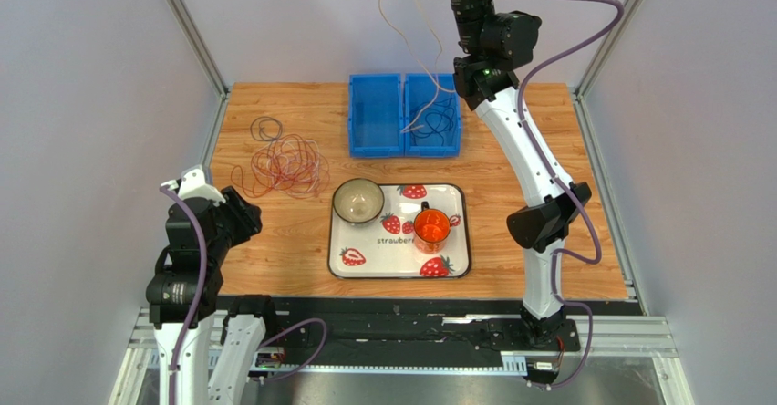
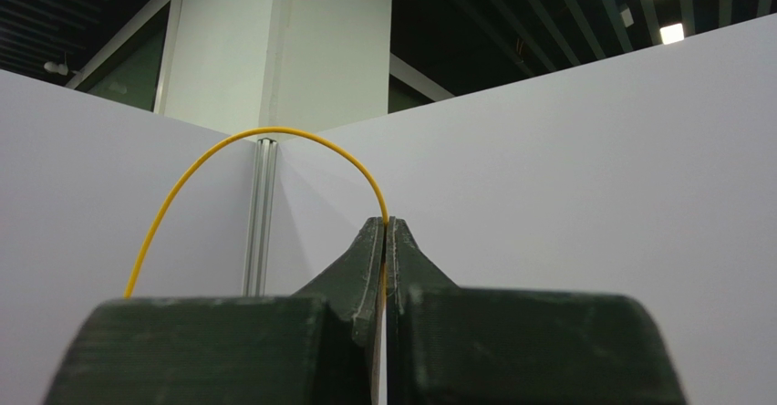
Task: Untangle the cables
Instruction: Place the cable in the bin.
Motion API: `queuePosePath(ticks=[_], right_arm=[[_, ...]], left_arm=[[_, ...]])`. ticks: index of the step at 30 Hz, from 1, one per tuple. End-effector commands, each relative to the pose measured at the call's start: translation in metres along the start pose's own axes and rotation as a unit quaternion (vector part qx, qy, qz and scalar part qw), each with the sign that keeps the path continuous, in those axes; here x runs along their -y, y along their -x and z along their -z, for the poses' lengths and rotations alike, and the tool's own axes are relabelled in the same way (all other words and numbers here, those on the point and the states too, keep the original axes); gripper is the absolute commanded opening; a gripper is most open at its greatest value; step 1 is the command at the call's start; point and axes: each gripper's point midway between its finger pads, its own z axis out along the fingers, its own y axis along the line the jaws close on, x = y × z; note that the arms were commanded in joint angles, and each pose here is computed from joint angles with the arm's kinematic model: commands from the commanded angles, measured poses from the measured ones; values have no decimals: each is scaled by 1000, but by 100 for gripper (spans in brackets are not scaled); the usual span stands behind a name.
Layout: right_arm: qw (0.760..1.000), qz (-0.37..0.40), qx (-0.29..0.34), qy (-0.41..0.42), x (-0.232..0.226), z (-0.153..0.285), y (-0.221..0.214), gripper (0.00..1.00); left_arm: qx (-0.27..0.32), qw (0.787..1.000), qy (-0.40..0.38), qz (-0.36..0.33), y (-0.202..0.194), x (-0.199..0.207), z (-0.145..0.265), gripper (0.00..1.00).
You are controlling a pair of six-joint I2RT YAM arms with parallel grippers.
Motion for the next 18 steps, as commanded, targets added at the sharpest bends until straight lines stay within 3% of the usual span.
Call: queuePosePath(ticks=[1, 13, 18], right_arm=[[1000, 14, -4, -4, 6, 2, -12, 0], [1000, 22, 10, -8, 17, 8, -48, 0], [1000, 27, -7, -14, 25, 23, -90, 0]], left_arm=[[12, 1000, 1, 7, 4, 0, 1, 53], [3, 1000, 3, 6, 3, 0, -2, 53], [-1, 1000, 6, 7, 1, -1, -4, 52]])
